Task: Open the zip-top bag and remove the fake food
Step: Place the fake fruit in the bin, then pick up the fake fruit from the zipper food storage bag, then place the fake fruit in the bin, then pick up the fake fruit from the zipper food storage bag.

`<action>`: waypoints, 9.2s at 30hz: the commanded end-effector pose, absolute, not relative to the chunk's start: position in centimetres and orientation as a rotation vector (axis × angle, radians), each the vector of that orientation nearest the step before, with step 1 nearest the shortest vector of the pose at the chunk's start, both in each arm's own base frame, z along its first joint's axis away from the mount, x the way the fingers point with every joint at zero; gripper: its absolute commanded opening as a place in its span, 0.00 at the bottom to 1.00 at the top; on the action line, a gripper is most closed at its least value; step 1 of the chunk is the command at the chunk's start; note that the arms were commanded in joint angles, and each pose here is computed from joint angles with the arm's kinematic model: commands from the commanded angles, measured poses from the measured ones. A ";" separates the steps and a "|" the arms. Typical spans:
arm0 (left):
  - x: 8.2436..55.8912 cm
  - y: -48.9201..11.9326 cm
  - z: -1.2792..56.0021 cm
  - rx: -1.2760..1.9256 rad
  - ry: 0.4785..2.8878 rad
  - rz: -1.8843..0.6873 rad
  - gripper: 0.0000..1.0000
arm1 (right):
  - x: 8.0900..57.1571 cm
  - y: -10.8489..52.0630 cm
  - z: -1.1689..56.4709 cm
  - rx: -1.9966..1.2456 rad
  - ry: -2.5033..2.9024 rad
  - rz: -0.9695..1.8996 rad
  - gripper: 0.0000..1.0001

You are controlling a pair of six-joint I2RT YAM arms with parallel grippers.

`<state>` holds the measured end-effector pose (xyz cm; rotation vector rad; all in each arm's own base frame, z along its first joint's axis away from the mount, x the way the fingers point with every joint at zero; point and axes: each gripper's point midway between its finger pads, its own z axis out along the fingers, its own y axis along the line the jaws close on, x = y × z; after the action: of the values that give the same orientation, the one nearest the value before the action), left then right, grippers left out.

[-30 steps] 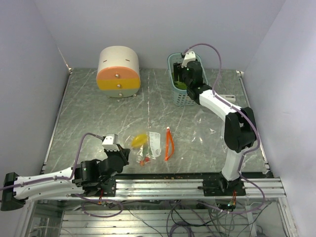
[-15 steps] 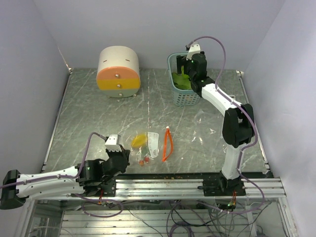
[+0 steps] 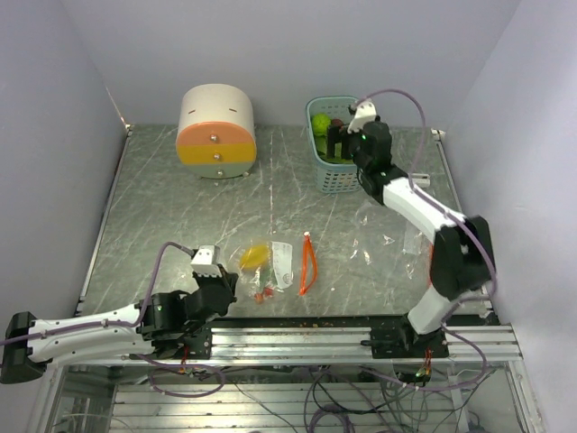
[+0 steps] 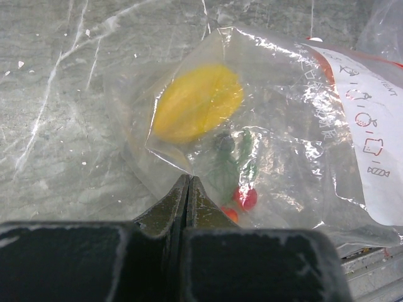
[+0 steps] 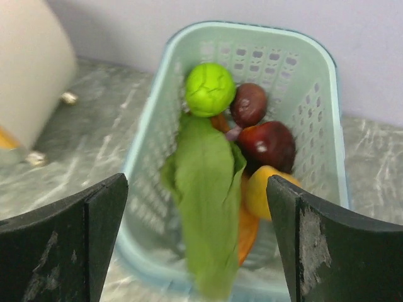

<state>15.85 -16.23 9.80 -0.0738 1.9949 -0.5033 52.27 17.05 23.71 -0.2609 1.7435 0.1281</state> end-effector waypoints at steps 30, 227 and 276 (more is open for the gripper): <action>16.1 -17.9 10.0 -0.042 1.991 -0.518 0.07 | 20.5 24.8 11.6 -0.297 1.799 1.063 0.56; 15.5 -19.7 5.3 -0.060 2.083 -0.525 0.07 | 22.6 21.9 13.1 -0.148 1.786 0.967 0.54; 15.3 -18.5 4.9 -0.094 2.081 -0.523 0.07 | 18.6 36.7 2.6 -0.603 2.068 0.688 0.58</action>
<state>15.25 -19.02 5.01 -0.0753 2.0901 -0.5333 17.54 37.78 3.45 -0.6485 2.0359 0.8099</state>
